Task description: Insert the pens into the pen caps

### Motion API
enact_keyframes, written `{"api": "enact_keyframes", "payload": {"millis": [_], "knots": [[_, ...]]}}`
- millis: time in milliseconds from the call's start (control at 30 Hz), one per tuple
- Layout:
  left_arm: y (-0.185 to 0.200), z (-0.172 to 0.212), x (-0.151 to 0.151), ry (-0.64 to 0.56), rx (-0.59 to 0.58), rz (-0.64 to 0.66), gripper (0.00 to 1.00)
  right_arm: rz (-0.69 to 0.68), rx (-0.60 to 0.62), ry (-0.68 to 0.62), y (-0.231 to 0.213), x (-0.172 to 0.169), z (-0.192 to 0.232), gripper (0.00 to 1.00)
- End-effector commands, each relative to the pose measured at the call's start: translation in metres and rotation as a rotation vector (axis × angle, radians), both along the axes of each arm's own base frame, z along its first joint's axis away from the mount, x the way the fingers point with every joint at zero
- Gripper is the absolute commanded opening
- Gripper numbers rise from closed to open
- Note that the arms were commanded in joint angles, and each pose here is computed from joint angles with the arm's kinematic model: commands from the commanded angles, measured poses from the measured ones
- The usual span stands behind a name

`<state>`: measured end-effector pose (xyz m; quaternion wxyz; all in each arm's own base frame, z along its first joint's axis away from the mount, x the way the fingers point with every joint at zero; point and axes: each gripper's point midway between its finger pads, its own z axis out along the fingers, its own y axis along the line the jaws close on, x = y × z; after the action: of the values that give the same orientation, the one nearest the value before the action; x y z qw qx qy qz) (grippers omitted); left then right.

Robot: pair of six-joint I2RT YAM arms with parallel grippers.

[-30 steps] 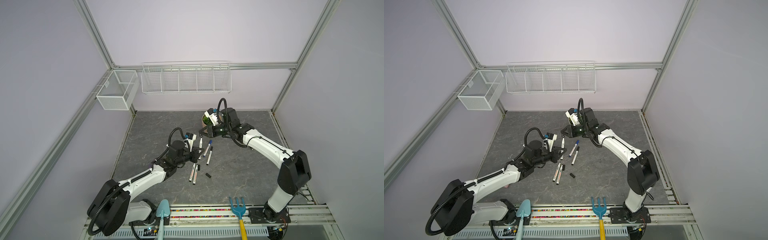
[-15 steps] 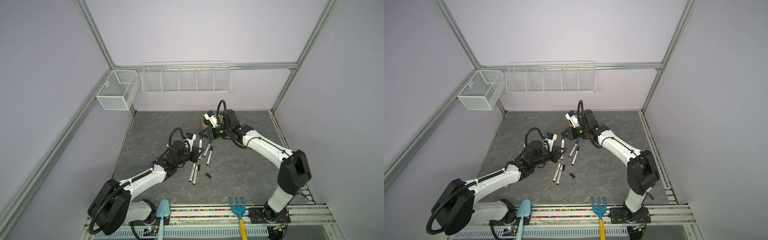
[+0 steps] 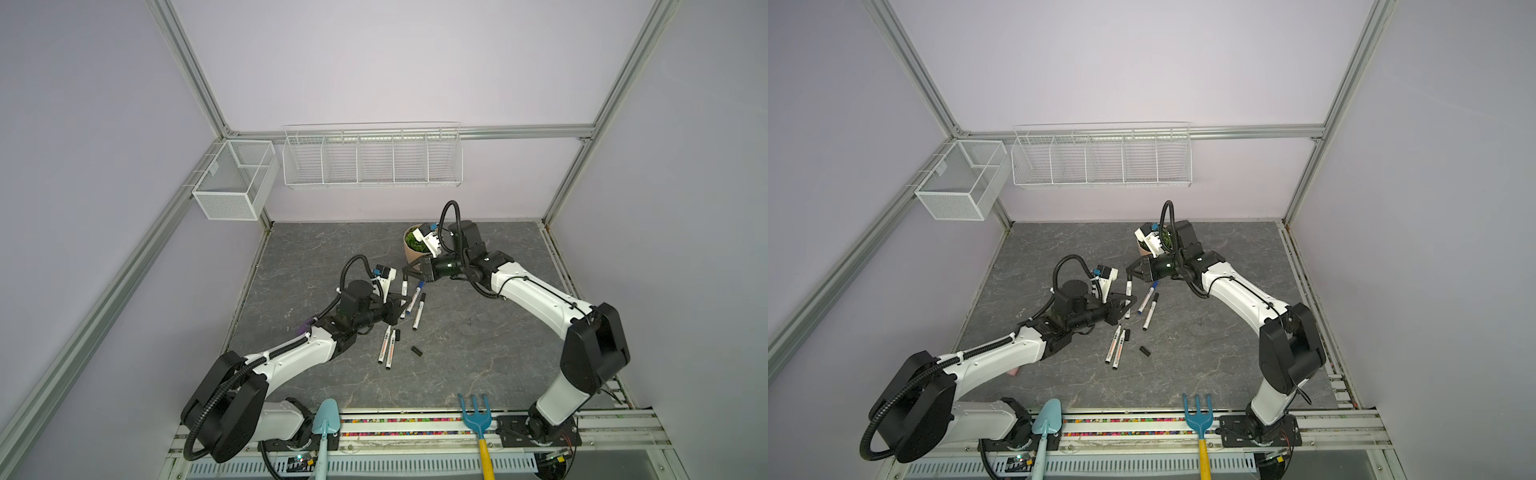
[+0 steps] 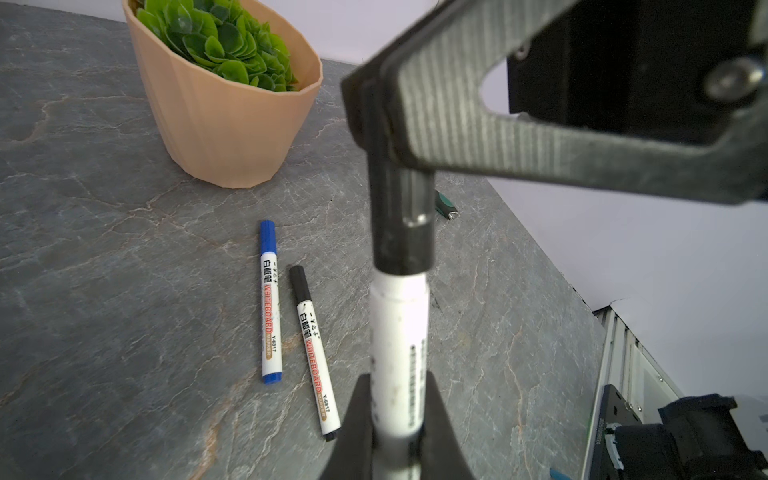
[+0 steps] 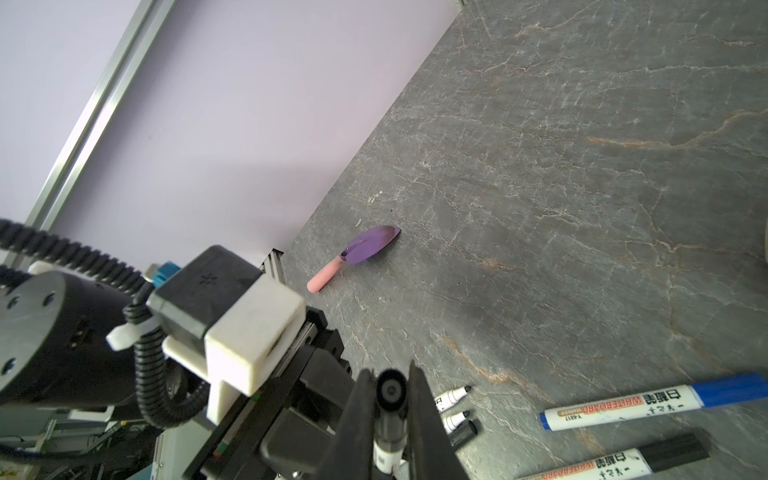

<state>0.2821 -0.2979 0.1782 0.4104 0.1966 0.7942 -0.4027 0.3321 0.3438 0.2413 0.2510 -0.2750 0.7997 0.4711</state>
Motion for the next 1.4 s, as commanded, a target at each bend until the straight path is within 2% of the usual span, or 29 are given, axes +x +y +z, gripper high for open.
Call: {"api": "enact_keyframes", "payload": {"millis": [0, 300, 500, 1033, 1367], "knots": [[0.008, 0.041, 0.037, -0.133, -0.04, 0.127, 0.0, 0.222, 0.012, 0.134, 0.001, -0.066, 0.002, 0.15], [0.031, 0.063, 0.049, -0.359, 0.045, 0.266, 0.0, 0.254, -0.088, 0.107, -0.009, -0.08, -0.009, 0.16], [0.024, 0.073, 0.034, -0.524, 0.072, 0.223, 0.0, 0.259, -0.091, 0.088, -0.007, -0.081, -0.003, 0.16], [0.003, 0.056, 0.01, -0.596, 0.157, 0.106, 0.0, 0.247, -0.101, 0.011, -0.01, -0.079, 0.021, 0.18], [0.001, 0.05, 0.005, -0.612, 0.182, 0.093, 0.0, 0.207, -0.181, -0.036, -0.02, -0.072, 0.017, 0.18]]}}
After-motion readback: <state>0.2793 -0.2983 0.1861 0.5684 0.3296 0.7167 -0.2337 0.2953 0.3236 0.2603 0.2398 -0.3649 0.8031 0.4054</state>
